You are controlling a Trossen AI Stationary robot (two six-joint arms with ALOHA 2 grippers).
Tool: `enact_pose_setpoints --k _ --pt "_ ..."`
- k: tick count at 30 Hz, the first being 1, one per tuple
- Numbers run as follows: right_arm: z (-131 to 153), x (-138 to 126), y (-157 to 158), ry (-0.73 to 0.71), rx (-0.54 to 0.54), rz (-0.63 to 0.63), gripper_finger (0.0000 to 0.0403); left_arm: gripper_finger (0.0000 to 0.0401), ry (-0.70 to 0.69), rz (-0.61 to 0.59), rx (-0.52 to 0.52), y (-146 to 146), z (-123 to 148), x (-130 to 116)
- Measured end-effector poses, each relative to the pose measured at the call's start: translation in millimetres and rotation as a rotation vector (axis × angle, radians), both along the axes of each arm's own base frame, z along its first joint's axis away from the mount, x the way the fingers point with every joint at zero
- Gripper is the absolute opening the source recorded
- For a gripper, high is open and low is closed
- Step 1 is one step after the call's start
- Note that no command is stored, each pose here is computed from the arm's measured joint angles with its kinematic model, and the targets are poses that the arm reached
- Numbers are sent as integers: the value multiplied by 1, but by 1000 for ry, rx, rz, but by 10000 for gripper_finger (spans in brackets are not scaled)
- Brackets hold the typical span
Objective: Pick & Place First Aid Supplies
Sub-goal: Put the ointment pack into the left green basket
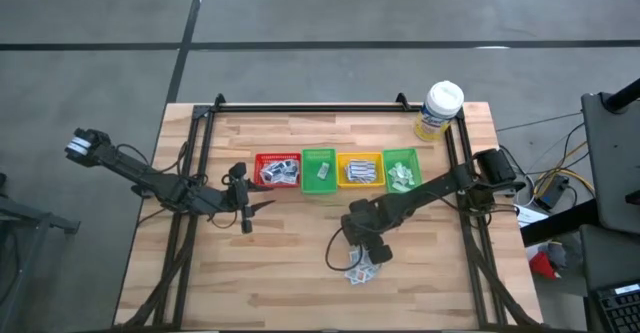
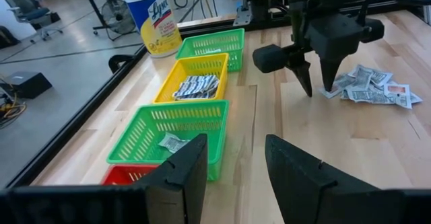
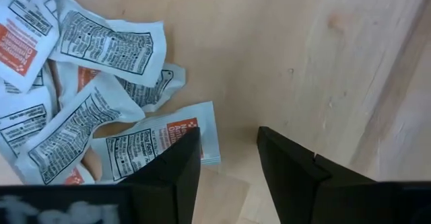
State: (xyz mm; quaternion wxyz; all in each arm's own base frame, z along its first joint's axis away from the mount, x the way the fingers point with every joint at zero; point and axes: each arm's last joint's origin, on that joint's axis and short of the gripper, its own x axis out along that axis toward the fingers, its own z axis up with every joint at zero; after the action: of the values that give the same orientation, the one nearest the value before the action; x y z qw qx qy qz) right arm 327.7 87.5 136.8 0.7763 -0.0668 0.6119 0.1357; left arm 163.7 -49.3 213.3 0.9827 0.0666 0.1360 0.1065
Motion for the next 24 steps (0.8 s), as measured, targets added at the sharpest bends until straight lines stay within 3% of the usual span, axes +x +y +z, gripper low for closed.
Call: enact_pose_setpoints --k 11,24 --pt "1 -6 -6 39 -139 -43 137 151 1 2 4 0 0 0" --pt "7 -5 -6 44 -139 -34 144 151 2 5 6 0 0 0"
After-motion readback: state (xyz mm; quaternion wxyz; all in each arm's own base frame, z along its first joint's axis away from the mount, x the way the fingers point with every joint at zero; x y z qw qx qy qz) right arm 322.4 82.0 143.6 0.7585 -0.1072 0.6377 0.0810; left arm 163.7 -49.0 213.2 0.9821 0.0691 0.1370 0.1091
